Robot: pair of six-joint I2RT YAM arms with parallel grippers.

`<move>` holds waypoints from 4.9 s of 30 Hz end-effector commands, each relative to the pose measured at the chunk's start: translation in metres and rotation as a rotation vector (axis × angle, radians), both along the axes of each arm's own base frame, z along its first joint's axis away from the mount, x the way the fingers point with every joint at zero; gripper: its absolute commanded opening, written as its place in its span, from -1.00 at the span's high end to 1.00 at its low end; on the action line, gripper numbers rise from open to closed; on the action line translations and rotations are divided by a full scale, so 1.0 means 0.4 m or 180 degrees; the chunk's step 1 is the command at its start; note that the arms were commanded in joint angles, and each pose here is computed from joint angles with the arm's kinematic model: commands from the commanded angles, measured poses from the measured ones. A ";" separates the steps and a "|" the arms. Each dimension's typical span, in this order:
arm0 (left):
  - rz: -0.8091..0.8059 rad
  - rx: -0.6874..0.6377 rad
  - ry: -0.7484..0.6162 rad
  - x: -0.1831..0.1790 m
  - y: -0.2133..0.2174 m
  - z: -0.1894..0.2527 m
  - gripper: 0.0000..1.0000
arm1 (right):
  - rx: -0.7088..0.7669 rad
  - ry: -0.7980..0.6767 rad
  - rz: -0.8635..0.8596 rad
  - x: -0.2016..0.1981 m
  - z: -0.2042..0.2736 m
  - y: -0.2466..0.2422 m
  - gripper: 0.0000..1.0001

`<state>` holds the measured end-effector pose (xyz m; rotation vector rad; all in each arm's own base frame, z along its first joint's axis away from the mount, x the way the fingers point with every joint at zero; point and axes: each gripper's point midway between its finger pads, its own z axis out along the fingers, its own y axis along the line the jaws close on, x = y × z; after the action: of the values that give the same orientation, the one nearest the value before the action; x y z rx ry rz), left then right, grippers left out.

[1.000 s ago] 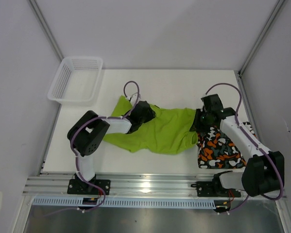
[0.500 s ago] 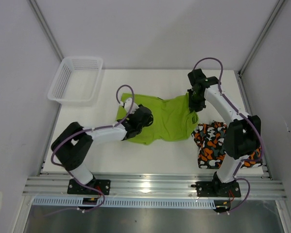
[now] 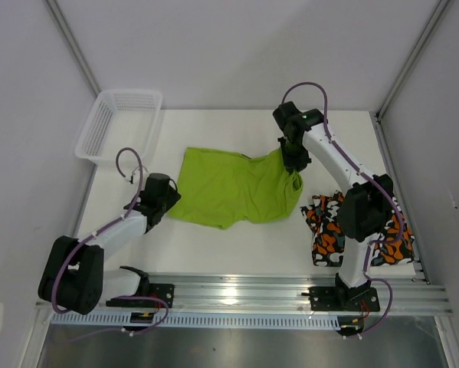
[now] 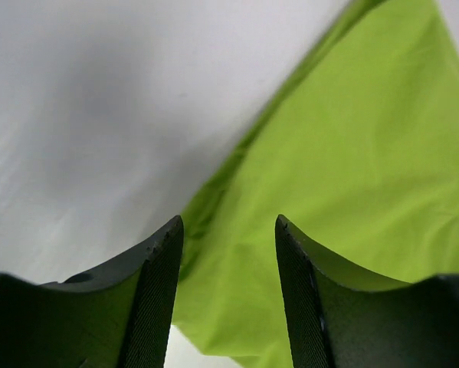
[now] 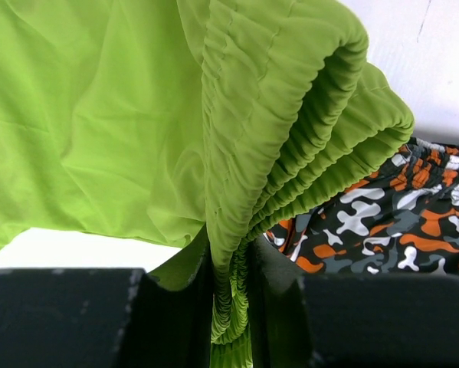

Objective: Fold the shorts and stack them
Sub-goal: Fold the shorts

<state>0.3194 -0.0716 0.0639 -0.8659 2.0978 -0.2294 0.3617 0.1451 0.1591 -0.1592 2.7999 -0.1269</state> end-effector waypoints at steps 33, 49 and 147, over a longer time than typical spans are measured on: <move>-0.0598 -0.0400 0.0316 -0.044 -0.036 -0.111 0.83 | -0.0126 -0.0109 0.0198 -0.010 0.062 -0.018 1.00; -0.0922 -0.0500 0.0332 -0.178 -0.171 -0.166 1.00 | 0.0090 -0.0059 0.0216 -0.040 0.122 0.105 1.00; -0.1044 -0.0156 0.0055 -0.267 -0.107 -0.056 0.80 | 0.0029 0.0354 0.0956 -0.137 -0.248 0.500 0.81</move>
<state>0.2202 -0.1225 0.0457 -0.5821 2.2135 -0.4978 0.3116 0.4004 0.0612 -0.5724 2.7985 0.2213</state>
